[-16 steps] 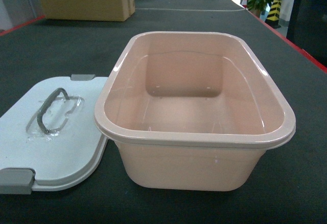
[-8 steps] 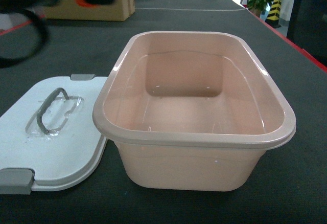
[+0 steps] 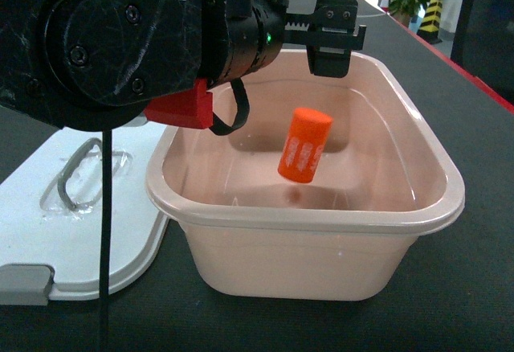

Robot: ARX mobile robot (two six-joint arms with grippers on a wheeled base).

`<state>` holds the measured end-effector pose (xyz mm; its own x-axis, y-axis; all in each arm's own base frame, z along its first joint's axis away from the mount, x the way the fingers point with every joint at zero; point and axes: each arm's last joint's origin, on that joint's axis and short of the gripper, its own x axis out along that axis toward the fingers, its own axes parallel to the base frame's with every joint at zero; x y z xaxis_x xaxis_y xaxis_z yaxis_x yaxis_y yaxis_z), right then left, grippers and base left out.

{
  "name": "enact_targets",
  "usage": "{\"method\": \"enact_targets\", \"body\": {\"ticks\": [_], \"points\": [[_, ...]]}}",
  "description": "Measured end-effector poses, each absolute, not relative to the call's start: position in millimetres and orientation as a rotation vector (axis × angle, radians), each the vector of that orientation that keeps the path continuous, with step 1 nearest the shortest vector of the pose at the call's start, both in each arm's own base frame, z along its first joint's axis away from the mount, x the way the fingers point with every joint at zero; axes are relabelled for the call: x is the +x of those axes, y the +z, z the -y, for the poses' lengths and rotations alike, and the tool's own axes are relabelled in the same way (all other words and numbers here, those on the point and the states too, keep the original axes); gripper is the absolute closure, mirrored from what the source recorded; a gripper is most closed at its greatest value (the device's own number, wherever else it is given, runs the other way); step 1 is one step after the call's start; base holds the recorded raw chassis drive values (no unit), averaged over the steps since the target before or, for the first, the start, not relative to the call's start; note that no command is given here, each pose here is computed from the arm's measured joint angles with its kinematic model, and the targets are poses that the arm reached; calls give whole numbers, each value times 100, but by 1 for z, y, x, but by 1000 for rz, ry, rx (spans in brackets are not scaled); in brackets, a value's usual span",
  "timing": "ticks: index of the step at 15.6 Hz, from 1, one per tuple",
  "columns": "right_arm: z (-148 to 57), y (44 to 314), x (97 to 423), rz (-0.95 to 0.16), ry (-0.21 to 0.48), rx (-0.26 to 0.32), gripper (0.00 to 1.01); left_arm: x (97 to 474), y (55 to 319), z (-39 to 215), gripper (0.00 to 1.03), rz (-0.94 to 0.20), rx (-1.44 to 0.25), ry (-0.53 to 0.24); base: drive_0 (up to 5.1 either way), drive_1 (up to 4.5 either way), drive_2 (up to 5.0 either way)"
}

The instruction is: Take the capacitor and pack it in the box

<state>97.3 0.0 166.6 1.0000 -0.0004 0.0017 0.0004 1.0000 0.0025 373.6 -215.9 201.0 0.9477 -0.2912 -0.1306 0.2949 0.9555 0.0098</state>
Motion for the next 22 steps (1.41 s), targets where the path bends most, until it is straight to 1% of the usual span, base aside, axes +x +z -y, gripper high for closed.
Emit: {"method": "enact_targets", "body": {"ticks": [1,2,3,4,5,6,7,8,9,11,12,14,17,18,20,22], "points": [[0,167,97,2,0,2,3,375,203,211,5,-85,11,-312,0,0,0],[0,167,97,1,0,2,3,370,205,200,5,-68,7,-315,0,0,0],[0,167,97,1,0,2,3,362,212,185,5,-56,4,-302,0,0,0],[0,167,97,2,0,3,3,360,222,163,5,-24,4,-262,0,0,0],[0,167,97,2,0,2,3,363,230,139,5,19,13,-199,0,0,0],[0,167,97,1,-1,2,3,365,232,112,5,24,22,-126,0,0,0],[0,167,97,2,0,3,3,367,221,75,5,-5,32,-30,0,0,0],[0,167,97,2,0,3,3,368,212,58,5,-33,36,13,0,0,0],[0,167,97,2,0,2,3,370,203,47,5,-53,39,42,0,0,0],[0,167,97,2,0,2,3,376,182,39,5,-100,49,59,0,0,0],[0,167,97,2,0,3,3,379,161,39,5,-156,56,50,0,0,0],[0,167,97,2,0,2,3,384,123,36,5,-249,71,58,0,0,0],[0,167,97,2,-1,3,3,384,80,26,5,-376,82,94,0,0,0],[0,167,97,2,0,3,3,383,74,23,5,-397,76,102,0,0,0],[0,167,97,2,0,2,3,383,72,22,6,-416,49,108,0,0,0],[0,167,97,1,0,2,3,382,68,21,27,-437,28,115,0,0,0]]}}
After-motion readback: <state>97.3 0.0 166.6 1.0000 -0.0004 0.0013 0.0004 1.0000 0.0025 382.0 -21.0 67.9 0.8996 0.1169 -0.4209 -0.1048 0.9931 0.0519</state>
